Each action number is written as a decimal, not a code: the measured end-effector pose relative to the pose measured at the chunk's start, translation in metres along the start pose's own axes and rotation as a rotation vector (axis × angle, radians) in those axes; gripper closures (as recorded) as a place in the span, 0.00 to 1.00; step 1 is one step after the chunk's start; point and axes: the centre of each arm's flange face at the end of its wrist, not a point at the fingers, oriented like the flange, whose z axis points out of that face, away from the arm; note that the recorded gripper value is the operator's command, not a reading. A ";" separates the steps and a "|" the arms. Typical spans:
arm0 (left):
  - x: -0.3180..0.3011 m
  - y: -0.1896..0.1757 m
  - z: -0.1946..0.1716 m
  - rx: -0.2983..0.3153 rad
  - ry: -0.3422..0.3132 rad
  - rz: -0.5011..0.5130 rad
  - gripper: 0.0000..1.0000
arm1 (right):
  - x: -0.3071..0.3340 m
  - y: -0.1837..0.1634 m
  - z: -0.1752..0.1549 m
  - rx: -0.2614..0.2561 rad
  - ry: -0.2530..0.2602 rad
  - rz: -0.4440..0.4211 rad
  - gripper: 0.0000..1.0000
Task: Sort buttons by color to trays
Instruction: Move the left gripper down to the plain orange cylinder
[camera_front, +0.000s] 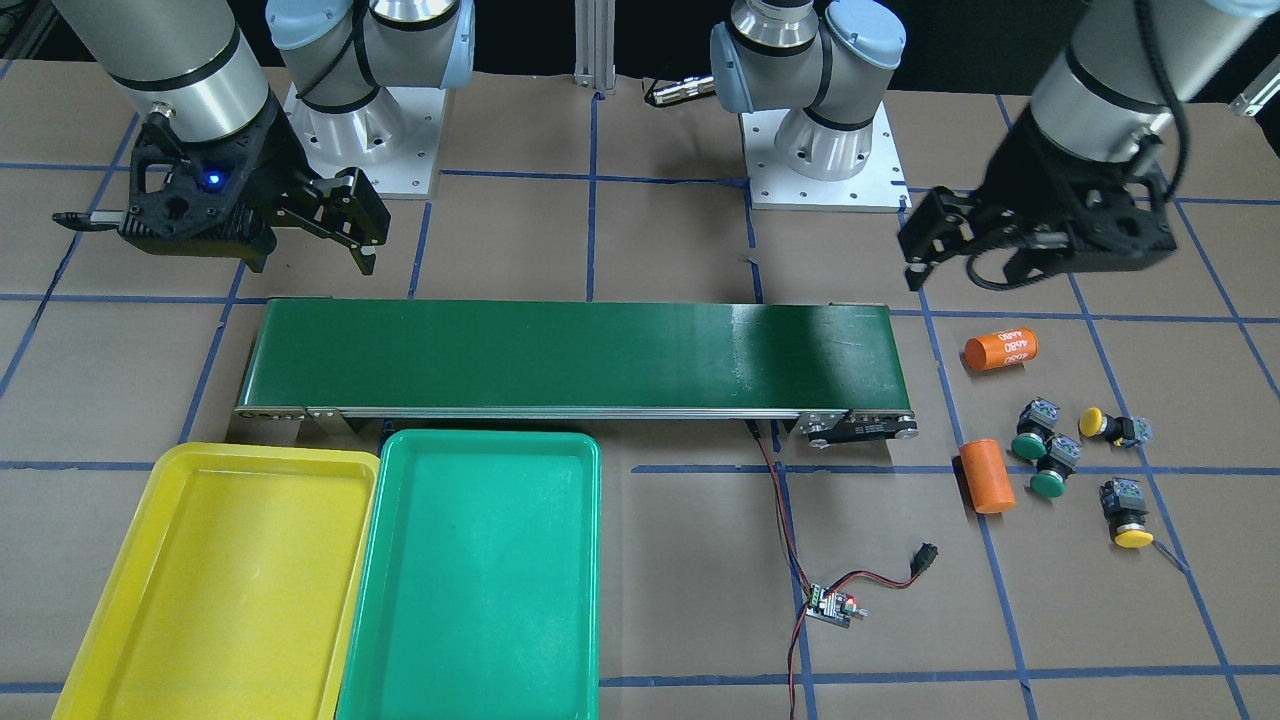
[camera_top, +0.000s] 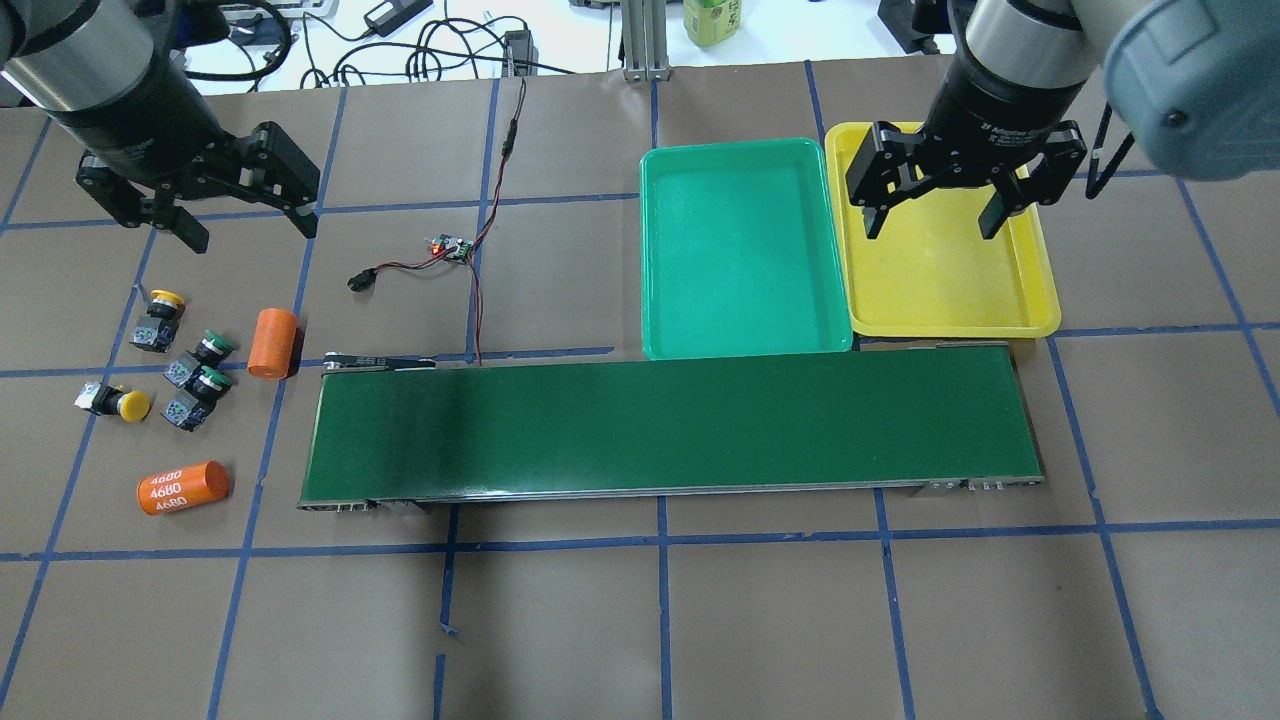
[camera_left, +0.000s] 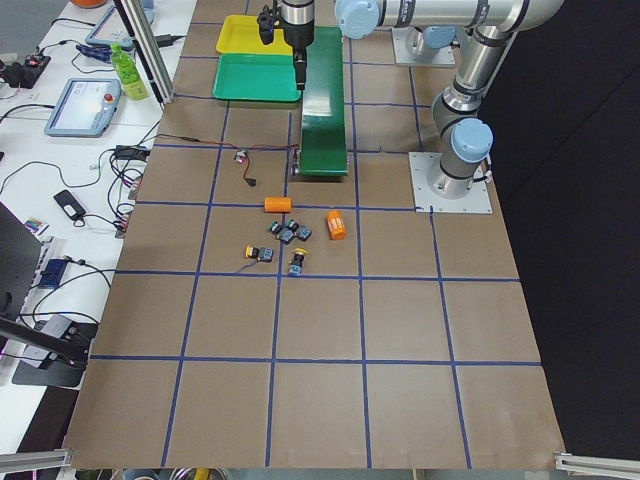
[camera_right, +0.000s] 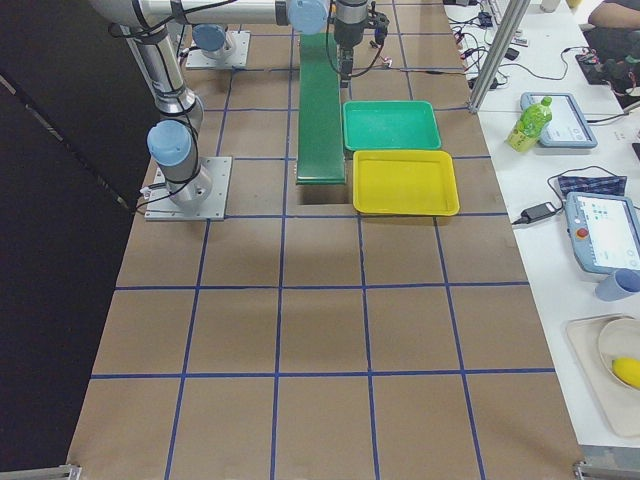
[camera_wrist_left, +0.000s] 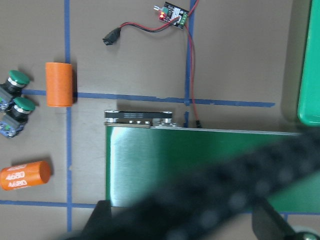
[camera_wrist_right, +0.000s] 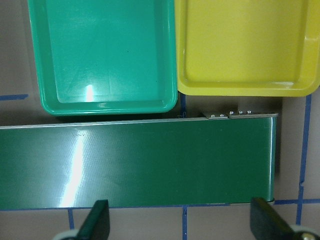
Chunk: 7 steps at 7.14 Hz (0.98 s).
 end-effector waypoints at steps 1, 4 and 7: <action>-0.039 -0.021 0.021 -0.013 -0.002 -0.043 0.00 | 0.000 0.000 0.000 0.000 0.000 0.000 0.00; -0.107 -0.073 0.124 -0.059 0.005 0.001 0.00 | -0.002 0.001 -0.001 0.003 -0.004 -0.005 0.00; -0.127 -0.101 0.245 -0.044 0.003 0.094 0.00 | -0.002 0.000 0.000 0.000 -0.009 -0.011 0.00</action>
